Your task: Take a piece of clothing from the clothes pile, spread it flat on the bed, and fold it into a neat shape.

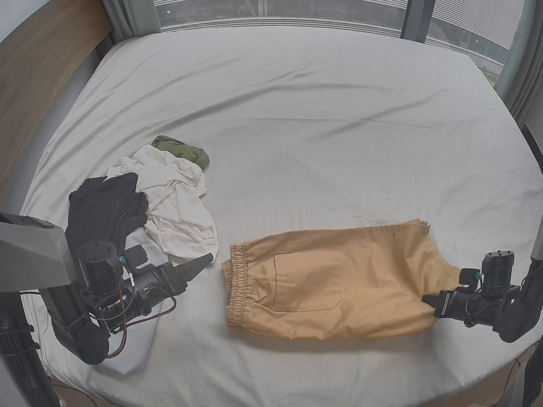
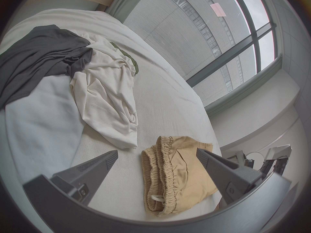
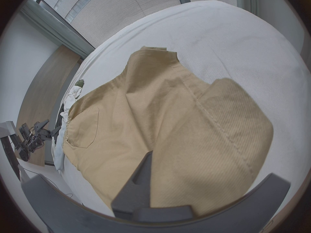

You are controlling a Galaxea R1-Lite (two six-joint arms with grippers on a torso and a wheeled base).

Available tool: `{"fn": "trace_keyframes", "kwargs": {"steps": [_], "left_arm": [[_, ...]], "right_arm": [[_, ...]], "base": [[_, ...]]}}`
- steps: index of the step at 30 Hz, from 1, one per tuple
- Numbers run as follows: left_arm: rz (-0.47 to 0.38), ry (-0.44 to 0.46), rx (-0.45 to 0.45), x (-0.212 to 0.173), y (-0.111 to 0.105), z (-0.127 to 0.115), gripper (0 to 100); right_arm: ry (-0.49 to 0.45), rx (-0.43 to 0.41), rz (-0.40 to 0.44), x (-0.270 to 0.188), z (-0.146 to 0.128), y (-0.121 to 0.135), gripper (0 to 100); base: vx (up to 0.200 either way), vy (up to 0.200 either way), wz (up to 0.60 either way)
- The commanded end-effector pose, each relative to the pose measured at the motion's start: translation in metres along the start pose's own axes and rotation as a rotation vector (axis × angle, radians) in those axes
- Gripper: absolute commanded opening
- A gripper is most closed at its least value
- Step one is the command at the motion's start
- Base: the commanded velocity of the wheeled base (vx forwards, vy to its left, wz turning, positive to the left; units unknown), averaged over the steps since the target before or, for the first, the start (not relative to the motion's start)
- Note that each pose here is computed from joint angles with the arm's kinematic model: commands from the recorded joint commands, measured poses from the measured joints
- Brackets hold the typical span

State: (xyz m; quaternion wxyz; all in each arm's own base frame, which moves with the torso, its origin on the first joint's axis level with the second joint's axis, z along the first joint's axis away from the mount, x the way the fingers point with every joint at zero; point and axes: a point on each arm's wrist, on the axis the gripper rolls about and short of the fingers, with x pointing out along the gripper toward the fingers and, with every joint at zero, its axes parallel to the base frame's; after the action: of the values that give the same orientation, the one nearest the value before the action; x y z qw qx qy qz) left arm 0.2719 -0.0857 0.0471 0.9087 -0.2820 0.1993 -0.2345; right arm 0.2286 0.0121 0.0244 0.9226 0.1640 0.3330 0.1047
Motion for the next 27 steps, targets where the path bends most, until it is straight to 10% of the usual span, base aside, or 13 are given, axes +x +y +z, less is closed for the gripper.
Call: {"fn": "trace_keyframes", "kwargs": {"steps": [1, 13, 27], "left_arm": [[-0.002, 0.011, -0.003, 0.001, -0.001, -0.003, 100], [-0.009, 0.035, -0.006, 0.003, -0.003, -0.009, 100], [-0.013, 0.055, -0.007, 0.004, -0.004, -0.014, 100]], "right_arm": [[-0.040, -0.005, -0.027, -0.002, 0.002, -0.001, 100], [-0.300, 0.039, -0.160, -0.031, 0.029, -0.039, 100], [-0.586, -0.159, 0.172, -0.017, 0.096, 0.018, 100]], "base": [[0.000, 0.000, 0.00], [0.000, 0.000, 0.00], [0.000, 0.000, 0.00]]}}
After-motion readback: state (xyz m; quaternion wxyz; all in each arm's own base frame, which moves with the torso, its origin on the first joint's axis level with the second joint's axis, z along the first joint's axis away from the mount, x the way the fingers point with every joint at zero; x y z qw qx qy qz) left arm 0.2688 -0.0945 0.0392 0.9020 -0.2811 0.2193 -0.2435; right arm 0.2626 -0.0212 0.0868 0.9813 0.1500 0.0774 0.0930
